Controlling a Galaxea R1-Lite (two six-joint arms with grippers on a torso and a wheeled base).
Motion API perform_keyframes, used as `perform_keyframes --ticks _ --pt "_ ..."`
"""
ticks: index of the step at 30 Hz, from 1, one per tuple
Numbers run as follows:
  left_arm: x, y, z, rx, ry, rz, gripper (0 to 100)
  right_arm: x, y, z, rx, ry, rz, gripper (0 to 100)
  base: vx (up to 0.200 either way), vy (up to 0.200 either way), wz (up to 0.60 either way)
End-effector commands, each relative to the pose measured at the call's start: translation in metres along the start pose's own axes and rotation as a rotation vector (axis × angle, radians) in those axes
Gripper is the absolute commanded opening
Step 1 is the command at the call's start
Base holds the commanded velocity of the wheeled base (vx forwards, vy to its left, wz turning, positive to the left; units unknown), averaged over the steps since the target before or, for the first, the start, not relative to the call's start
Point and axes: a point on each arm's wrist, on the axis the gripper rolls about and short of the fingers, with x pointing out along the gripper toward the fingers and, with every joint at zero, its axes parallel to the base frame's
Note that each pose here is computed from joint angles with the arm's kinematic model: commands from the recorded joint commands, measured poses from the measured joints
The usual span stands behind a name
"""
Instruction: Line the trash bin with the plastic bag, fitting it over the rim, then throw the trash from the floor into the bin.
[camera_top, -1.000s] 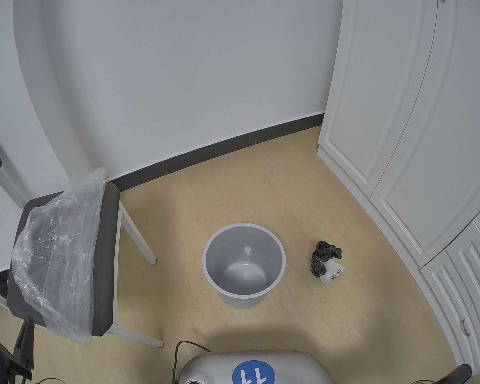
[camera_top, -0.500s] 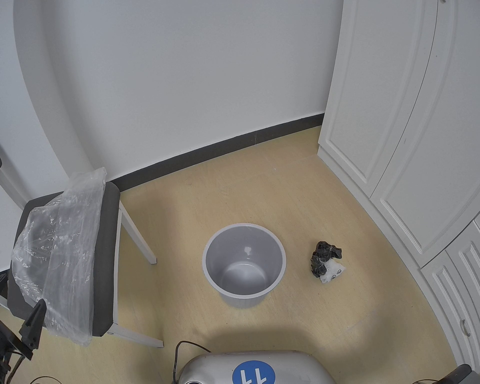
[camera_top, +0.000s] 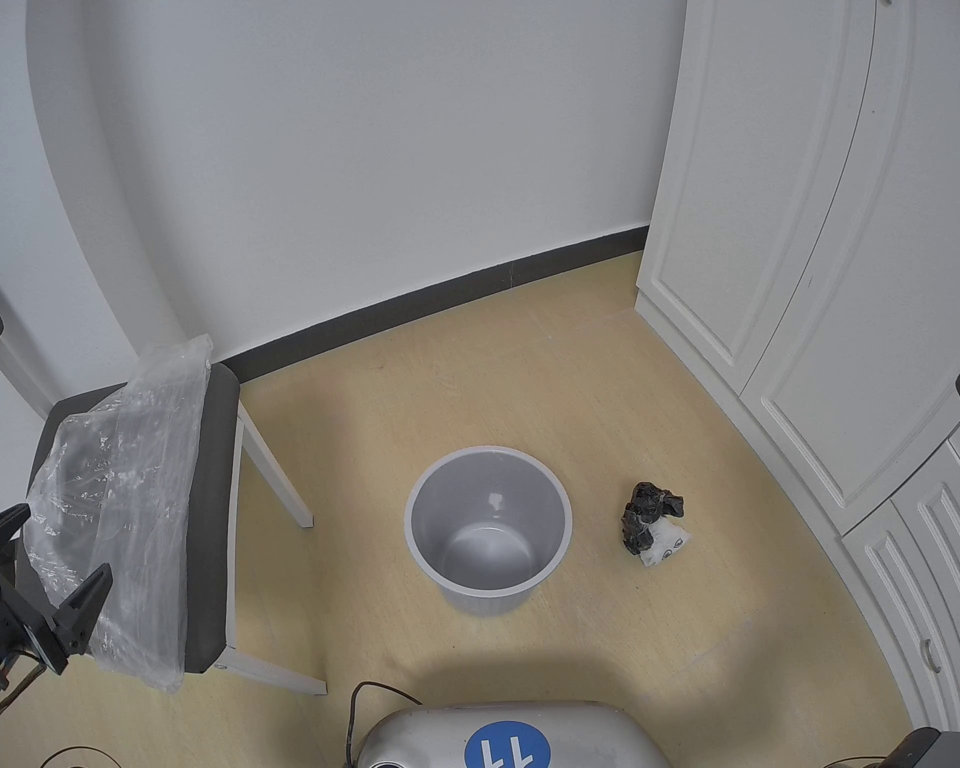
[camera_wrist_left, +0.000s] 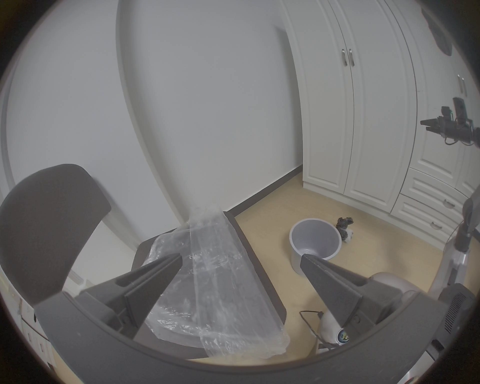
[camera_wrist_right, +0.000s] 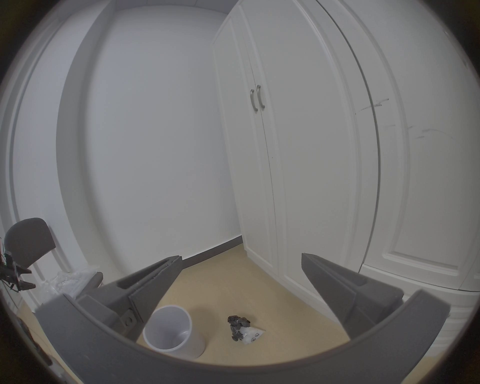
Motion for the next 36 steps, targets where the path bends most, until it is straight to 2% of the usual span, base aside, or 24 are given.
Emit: perform_keyframes --ticks 1,7,13,14,15,18,23,24,28,36 --pt "0.005 0.001 0.010 0.042 0.008 0.012 100 0.018 0.015 -0.005 0.007 0.073 0.034 100 0.000 0.000 0.00" --pt "0.012 0.002 0.013 0.144 0.042 0.021 100 0.028 0.020 -0.013 0.007 0.072 0.022 100 0.000 0.000 0.00" --pt "0.025 0.003 0.021 0.340 0.082 0.003 100 0.031 0.021 -0.015 -0.004 0.080 0.020 100 0.000 0.000 0.00" --pt "0.025 0.003 0.021 0.345 0.082 0.003 100 0.031 0.021 -0.015 -0.004 0.080 0.020 100 0.000 0.000 0.00" --pt "0.027 0.004 0.021 0.408 0.100 0.018 100 0.031 0.021 -0.015 -0.005 0.080 0.020 100 0.000 0.000 0.00" --pt "0.030 0.004 0.020 0.469 0.129 0.030 100 0.032 0.021 -0.015 -0.006 0.082 0.019 100 0.000 0.000 0.00" --pt "0.037 0.001 0.016 0.561 0.165 0.001 100 0.033 0.022 -0.017 -0.010 0.092 0.018 100 0.000 0.000 0.00" --pt "0.039 -0.001 0.014 0.608 0.184 0.002 100 0.035 0.022 -0.018 -0.014 0.100 0.017 100 0.000 0.000 0.00" --pt "0.047 -0.011 0.014 0.679 0.210 -0.032 100 0.038 0.024 -0.021 -0.021 0.117 0.015 100 0.000 0.000 0.00" --pt "0.071 -0.033 0.011 0.776 0.297 -0.084 100 0.041 0.025 -0.026 -0.034 0.141 0.017 100 0.000 0.000 0.00"
